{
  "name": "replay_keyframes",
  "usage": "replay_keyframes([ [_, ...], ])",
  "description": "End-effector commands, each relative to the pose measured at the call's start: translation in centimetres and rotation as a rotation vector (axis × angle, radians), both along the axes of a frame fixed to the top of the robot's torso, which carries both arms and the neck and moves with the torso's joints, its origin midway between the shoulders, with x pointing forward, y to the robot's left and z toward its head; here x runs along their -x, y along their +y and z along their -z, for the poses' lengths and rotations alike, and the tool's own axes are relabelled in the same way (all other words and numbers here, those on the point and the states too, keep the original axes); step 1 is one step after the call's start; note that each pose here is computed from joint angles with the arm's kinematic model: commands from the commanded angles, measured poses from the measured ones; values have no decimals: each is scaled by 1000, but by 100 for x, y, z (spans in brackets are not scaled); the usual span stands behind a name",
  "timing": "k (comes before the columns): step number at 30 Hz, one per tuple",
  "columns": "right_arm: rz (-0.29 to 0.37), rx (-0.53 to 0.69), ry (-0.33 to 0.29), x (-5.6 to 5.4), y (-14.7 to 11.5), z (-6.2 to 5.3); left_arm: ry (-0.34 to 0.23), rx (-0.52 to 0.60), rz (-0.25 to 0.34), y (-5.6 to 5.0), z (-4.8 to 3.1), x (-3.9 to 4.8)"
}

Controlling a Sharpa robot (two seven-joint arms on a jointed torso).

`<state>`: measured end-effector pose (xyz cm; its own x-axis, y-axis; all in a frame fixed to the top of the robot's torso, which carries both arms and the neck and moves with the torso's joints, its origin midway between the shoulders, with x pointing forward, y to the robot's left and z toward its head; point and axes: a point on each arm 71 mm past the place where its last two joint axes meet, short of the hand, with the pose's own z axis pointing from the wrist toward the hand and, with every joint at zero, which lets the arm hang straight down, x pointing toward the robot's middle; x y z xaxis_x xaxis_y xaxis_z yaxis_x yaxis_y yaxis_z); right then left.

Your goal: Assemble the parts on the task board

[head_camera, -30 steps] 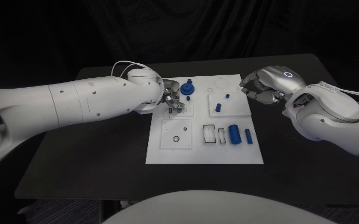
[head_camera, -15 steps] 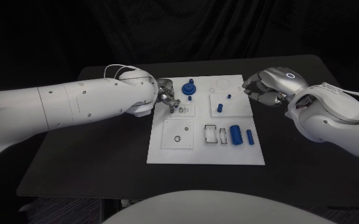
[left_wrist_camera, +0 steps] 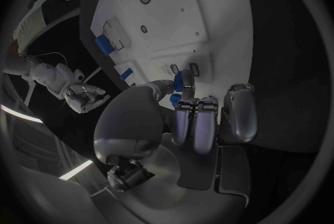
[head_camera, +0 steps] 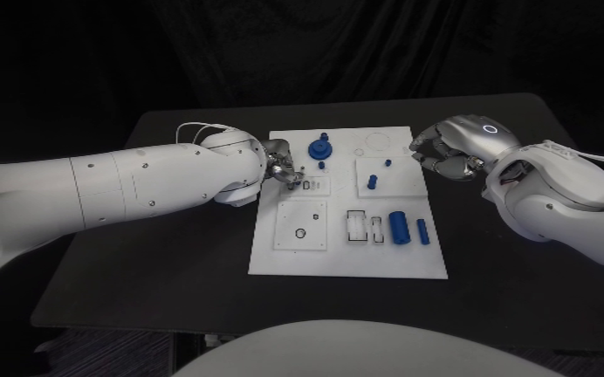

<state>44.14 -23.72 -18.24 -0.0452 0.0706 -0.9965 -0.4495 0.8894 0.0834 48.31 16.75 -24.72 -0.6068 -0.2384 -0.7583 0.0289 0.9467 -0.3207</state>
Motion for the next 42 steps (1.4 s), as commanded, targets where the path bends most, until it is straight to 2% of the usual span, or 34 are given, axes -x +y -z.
replay_keyframes([
  [1,18,10,6,-6,-11,-2,-43,56,-23,-28,12,14],
  [12,22,11,7,-4,-24,-2,-68,101,-28,-34,87,80],
  [19,20,11,8,-5,-19,0,-61,105,-23,-54,120,102],
  [42,27,17,12,-16,-28,7,2,69,4,-83,244,116],
])
